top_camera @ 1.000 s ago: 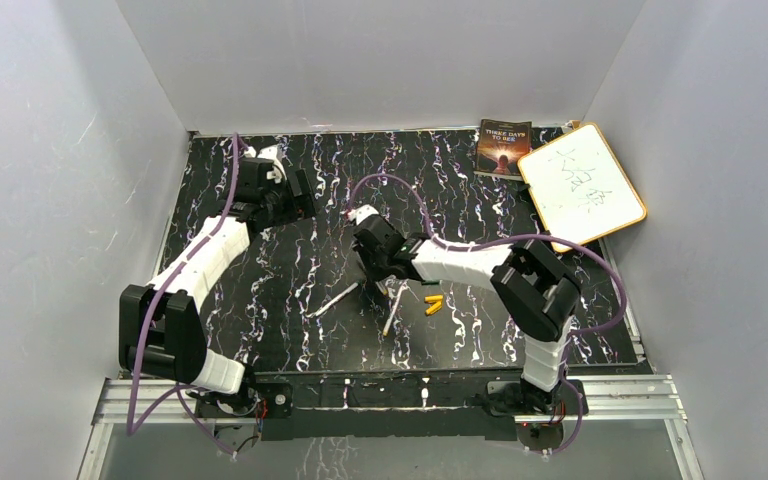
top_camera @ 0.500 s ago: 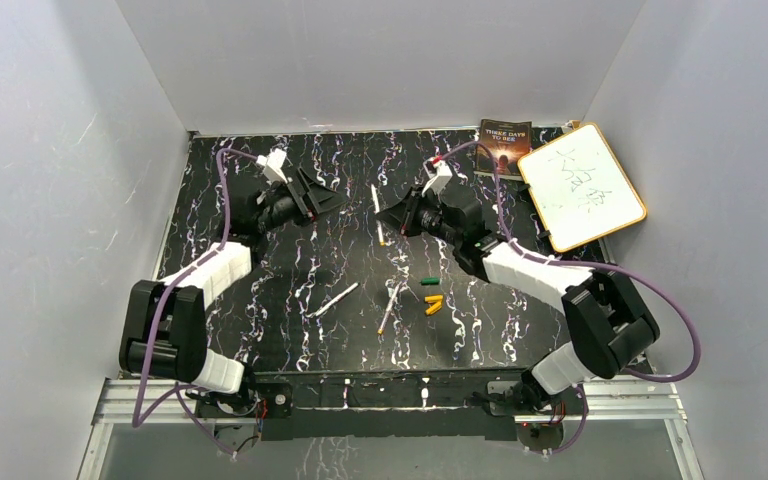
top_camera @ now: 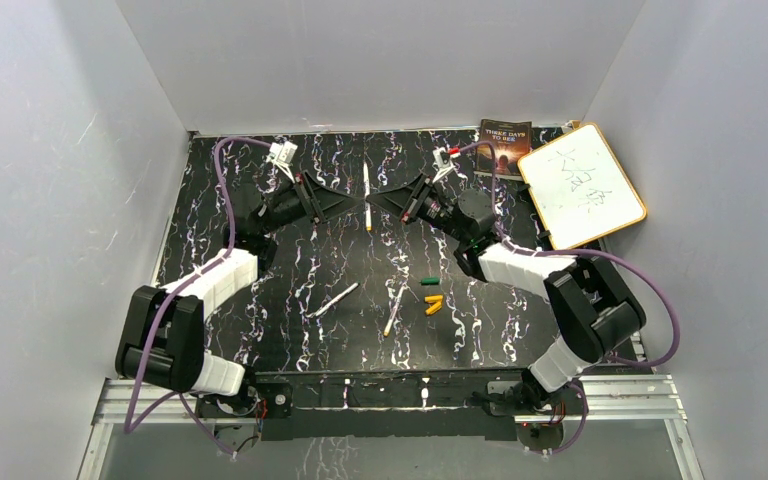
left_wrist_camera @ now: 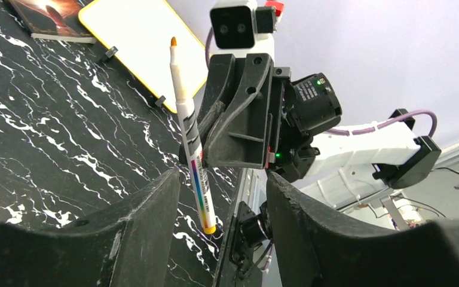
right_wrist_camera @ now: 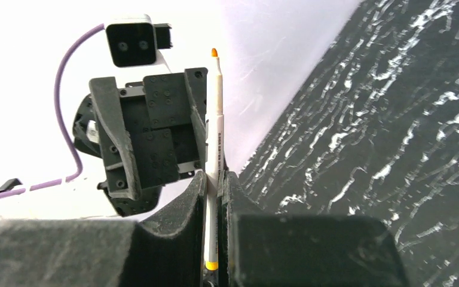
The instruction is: Insert the pens into the pen caps
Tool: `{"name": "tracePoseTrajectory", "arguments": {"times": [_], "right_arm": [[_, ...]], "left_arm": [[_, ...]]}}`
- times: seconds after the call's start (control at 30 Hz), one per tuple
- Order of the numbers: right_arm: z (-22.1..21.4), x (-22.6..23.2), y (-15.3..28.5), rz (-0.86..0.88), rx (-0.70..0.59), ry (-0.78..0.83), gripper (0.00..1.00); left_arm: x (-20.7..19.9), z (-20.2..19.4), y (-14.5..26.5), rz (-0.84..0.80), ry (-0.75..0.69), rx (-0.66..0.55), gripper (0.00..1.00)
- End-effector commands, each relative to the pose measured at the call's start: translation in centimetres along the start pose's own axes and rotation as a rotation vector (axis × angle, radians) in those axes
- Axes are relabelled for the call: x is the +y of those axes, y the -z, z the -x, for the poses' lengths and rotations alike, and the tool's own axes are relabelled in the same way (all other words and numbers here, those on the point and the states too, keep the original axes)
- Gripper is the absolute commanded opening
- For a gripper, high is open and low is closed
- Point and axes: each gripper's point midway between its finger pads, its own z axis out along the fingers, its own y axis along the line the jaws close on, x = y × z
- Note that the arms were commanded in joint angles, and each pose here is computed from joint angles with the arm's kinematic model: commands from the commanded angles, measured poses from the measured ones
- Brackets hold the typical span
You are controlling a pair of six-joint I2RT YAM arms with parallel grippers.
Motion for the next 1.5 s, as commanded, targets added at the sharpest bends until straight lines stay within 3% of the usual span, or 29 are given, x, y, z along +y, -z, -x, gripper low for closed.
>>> {"name": "tracePoseTrajectory", "arguments": {"times": [0.0,0.7,0.9,1.17,1.3,1.47], "right_arm": [[2.8,5.5,-0.7,0.218,-0.066,-0.003,0.00],[3.7,7.1,-0.9,0.265,-0.067,0.004,0.00],[3.5,7.3,-0.8,0.271,-0.062,-0.005,0.00],[3.5,7.6,-0.6,0.281,-0.060,-0.007,0.00],[3.3,7.5,-0.5,0.284,-0.057,-0.011,0.00],[3.2,7.4,-0.5,0.279,-0.050,-0.004,0.00]], "left_arm": [[-4.5,0.8,0.1,-0.122,-0.133,0.001,0.53],[-5.0,-0.3,-1.0,-0.108,-0.152,0.052,0.45],[-4.9,-0.1,-1.4,-0.094,-0.151,0.051,0.29],[-4.4,-0.4,-1.5,-0.077,-0.142,0.060,0.19],[-4.5,-0.5,-1.5,-0.082,-0.145,0.066,0.00],[-4.6,-0.8,-1.4,-0.096,-0.170,0.086,0.00]]}}
